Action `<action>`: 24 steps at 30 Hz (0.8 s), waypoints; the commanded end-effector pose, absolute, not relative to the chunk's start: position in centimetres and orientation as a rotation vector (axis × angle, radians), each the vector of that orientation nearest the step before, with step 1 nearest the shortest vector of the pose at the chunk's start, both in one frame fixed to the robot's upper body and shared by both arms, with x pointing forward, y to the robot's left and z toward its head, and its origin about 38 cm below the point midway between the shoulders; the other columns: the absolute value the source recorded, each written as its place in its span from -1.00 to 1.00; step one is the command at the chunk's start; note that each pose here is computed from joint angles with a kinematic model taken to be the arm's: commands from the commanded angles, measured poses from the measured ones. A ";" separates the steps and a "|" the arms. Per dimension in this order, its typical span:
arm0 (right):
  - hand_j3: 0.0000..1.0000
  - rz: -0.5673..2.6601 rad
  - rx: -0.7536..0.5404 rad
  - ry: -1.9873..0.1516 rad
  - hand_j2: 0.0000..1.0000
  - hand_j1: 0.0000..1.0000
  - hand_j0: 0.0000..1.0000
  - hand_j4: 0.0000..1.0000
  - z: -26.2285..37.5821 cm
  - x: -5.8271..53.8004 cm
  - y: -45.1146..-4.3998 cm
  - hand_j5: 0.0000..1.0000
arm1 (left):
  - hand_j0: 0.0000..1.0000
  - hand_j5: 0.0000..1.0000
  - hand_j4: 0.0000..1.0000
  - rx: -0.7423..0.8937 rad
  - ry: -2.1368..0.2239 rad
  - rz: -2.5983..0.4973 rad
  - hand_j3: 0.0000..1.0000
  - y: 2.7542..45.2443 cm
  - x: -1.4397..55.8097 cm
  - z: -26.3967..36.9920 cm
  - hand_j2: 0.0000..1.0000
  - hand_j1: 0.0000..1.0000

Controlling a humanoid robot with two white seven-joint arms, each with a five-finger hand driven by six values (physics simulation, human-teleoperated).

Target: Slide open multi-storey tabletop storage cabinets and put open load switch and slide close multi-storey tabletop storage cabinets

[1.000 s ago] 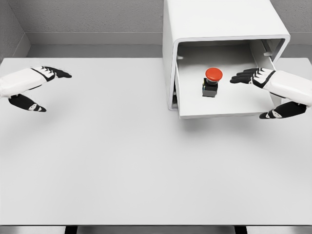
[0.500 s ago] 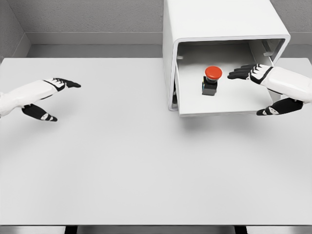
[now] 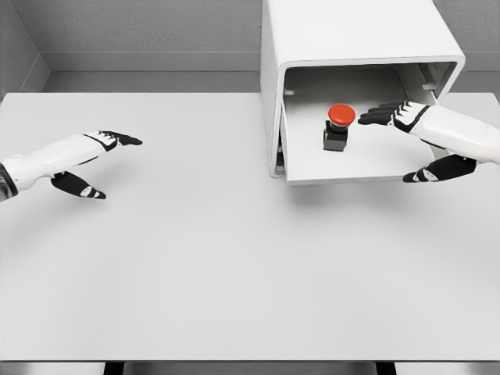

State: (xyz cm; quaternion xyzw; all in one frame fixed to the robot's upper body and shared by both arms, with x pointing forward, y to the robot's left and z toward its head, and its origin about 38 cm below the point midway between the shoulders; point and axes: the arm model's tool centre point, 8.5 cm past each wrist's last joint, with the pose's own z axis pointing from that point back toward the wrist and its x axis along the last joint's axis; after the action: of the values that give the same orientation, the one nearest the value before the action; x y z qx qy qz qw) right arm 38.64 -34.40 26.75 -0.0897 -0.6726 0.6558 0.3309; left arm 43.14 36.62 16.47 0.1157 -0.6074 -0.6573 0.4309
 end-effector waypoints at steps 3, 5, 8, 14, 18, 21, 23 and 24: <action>1.00 1.701 -0.230 -1.762 1.00 1.00 1.00 1.00 26.7 38.8 -34.4 1.00 | 1.00 1.00 1.00 0.285 -1.522 -1.630 1.00 36.5 43.2 16.5 1.00 1.00; 1.00 1.690 -0.235 -1.759 1.00 1.00 1.00 1.00 26.6 39.1 -34.6 1.00 | 1.00 1.00 1.00 0.285 -1.521 -1.632 1.00 36.5 43.2 16.5 1.00 1.00; 1.00 1.687 -0.221 -1.757 1.00 1.00 1.00 1.00 26.1 39.3 -34.3 1.00 | 1.00 1.00 1.00 0.284 -1.522 -1.631 1.00 36.4 43.2 16.5 1.00 1.00; 1.00 1.667 -0.225 -1.754 1.00 1.00 1.00 1.00 25.8 40.0 -34.5 1.00 | 1.00 1.00 1.00 0.277 -1.529 -1.632 1.00 36.1 43.3 16.4 1.00 1.00; 1.00 1.662 -0.221 -1.752 1.00 1.00 1.00 1.00 25.6 40.3 -34.4 1.00 | 1.00 1.00 1.00 0.271 -1.530 -1.633 1.00 35.8 43.3 16.2 1.00 1.00; 1.00 1.659 -0.233 -1.747 1.00 1.00 1.00 1.00 25.7 40.5 -34.7 1.00 | 1.00 1.00 1.00 0.271 -1.530 -1.633 1.00 35.8 43.3 16.2 1.00 1.00; 1.00 1.654 -0.235 -1.758 1.00 1.00 1.00 1.00 25.9 40.8 -34.5 1.00 | 1.00 1.00 1.00 0.272 -1.530 -1.634 1.00 35.9 43.3 16.3 1.00 1.00; 1.00 1.649 -0.238 -1.753 1.00 1.00 1.00 1.00 25.8 41.1 -34.6 1.00 | 1.00 1.00 1.00 0.272 -1.530 -1.634 1.00 35.9 43.3 16.3 1.00 1.00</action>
State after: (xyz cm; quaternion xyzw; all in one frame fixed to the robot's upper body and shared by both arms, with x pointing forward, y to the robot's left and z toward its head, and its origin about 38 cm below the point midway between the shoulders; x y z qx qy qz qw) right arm 41.06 -34.44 26.76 -0.0978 -0.6800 0.6416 0.3412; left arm 43.20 35.84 16.12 0.1087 -0.6106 -0.6572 0.4283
